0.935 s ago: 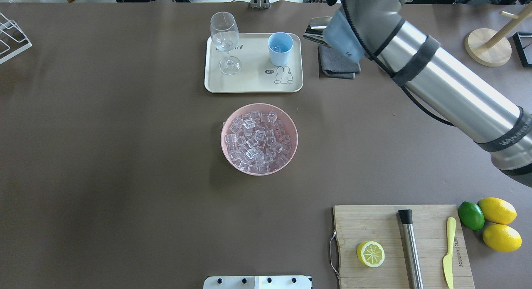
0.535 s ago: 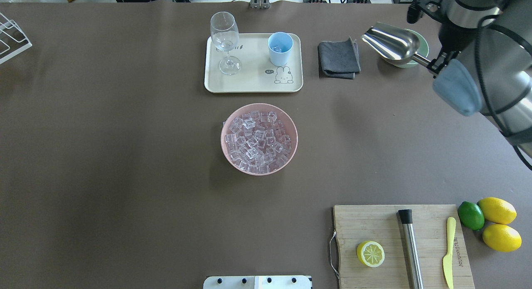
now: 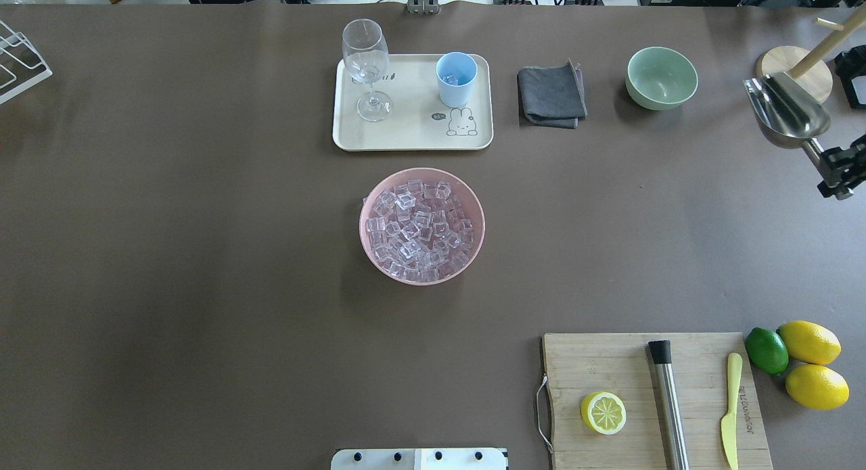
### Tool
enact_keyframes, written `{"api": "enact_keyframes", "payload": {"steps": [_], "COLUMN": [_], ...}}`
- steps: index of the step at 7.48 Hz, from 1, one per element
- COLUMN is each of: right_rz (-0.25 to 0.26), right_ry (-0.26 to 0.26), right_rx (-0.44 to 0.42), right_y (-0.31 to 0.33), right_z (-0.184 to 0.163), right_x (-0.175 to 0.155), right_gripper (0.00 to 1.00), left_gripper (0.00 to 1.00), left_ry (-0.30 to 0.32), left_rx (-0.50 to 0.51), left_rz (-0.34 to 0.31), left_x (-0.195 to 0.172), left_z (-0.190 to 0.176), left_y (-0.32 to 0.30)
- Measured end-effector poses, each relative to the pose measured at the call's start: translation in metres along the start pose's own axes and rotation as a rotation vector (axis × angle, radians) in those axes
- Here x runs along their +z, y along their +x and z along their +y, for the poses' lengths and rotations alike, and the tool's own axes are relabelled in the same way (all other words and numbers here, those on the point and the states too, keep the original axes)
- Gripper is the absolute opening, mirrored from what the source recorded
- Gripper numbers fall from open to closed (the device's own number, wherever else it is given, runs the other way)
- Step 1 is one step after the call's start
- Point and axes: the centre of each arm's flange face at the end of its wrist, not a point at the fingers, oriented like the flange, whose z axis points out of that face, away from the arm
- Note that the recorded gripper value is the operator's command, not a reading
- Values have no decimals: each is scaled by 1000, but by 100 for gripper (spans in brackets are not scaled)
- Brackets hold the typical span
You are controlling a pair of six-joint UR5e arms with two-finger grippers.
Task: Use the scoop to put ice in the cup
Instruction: 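Carry the empty scoop back and set it down with the right gripper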
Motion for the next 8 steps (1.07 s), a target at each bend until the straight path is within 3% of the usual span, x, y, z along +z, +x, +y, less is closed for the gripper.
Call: {"api": "enact_keyframes", "payload": {"steps": [1,3,8], "right_rz": [-29,-50,-46], "right_ry": [37,68,15], "right_rx": [48,97,143], "right_y": [41,95,143], "right_z": [22,33,38], "right_x": [22,71,132], "right_gripper": [0,0,0], "left_gripper": [99,99,99], "left_ry": [1,4,10], "left_rx": [1,4,9], "left_rz": [0,0,1], "left_x": [-1,-2,-5], "left_z": [-1,-3,-4], "left_y": [1,2,5]}}
